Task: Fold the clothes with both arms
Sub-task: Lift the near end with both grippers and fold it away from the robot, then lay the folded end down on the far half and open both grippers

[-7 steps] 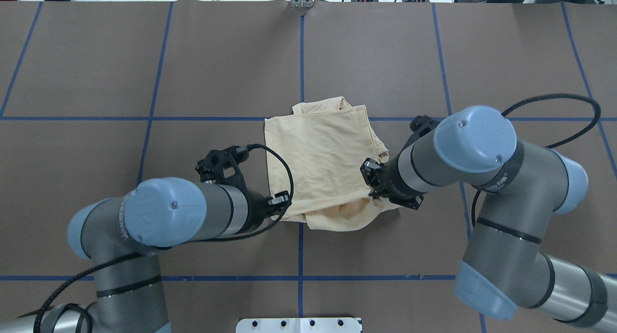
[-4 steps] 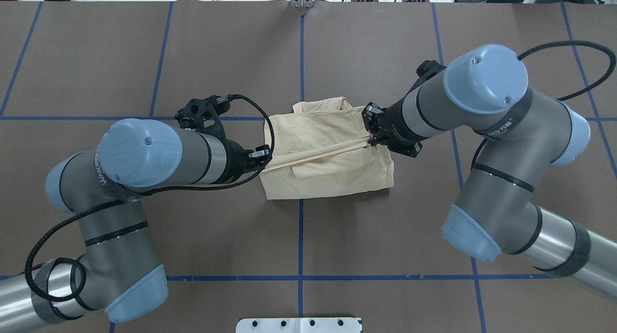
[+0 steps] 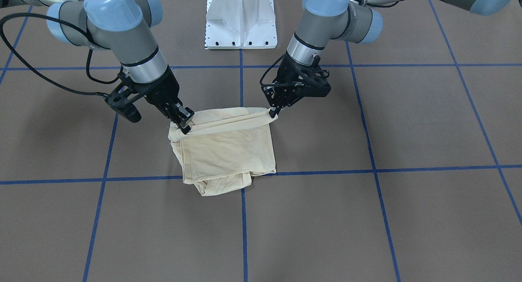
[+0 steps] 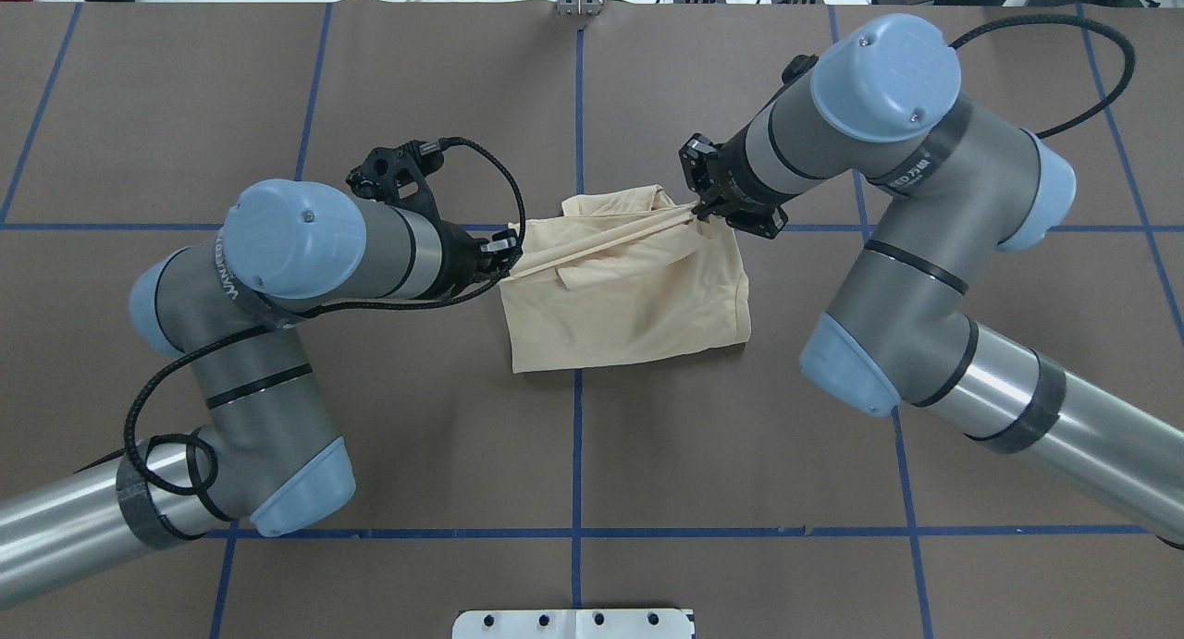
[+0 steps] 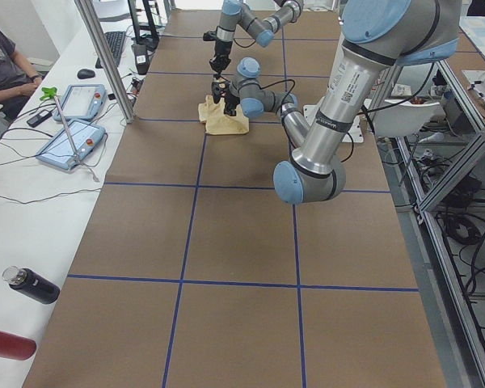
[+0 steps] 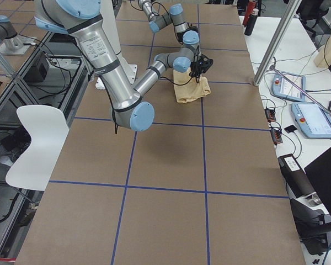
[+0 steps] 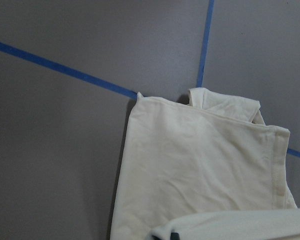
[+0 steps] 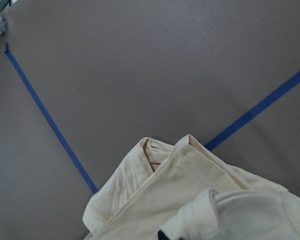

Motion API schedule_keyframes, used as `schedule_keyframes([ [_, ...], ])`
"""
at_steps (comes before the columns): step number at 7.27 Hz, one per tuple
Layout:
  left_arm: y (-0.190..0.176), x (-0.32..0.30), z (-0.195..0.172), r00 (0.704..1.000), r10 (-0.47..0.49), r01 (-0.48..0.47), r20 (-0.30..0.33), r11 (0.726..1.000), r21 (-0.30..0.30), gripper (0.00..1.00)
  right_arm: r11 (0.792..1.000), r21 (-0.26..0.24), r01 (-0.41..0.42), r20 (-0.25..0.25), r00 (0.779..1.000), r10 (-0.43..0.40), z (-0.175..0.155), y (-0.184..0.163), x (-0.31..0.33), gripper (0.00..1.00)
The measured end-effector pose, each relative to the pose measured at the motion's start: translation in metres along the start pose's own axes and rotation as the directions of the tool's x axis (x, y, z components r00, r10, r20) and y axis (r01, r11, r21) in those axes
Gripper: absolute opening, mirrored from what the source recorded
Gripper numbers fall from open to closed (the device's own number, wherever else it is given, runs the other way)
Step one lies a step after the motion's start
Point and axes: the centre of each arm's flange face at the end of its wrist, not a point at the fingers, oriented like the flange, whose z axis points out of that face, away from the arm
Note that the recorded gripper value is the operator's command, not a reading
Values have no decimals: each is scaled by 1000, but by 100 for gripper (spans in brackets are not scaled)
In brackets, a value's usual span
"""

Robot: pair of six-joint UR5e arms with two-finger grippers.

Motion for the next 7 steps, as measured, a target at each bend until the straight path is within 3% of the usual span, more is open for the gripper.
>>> schedule_keyframes([
  [2, -22, 4, 8, 1000, -13, 13, 6, 999, 29, 0, 1000, 9, -7, -3, 1000, 7, 25, -12, -14, 0],
  [4, -39, 9, 41, 998, -31, 29, 47, 999, 45, 0, 1000, 16, -12, -7, 1000, 12, 31, -18, -24, 0],
  [7, -44, 8, 63, 998, -43, 40, 55, 998, 47, 0, 1000, 18, -18, -32, 999, 19, 49, -17, -35, 0],
])
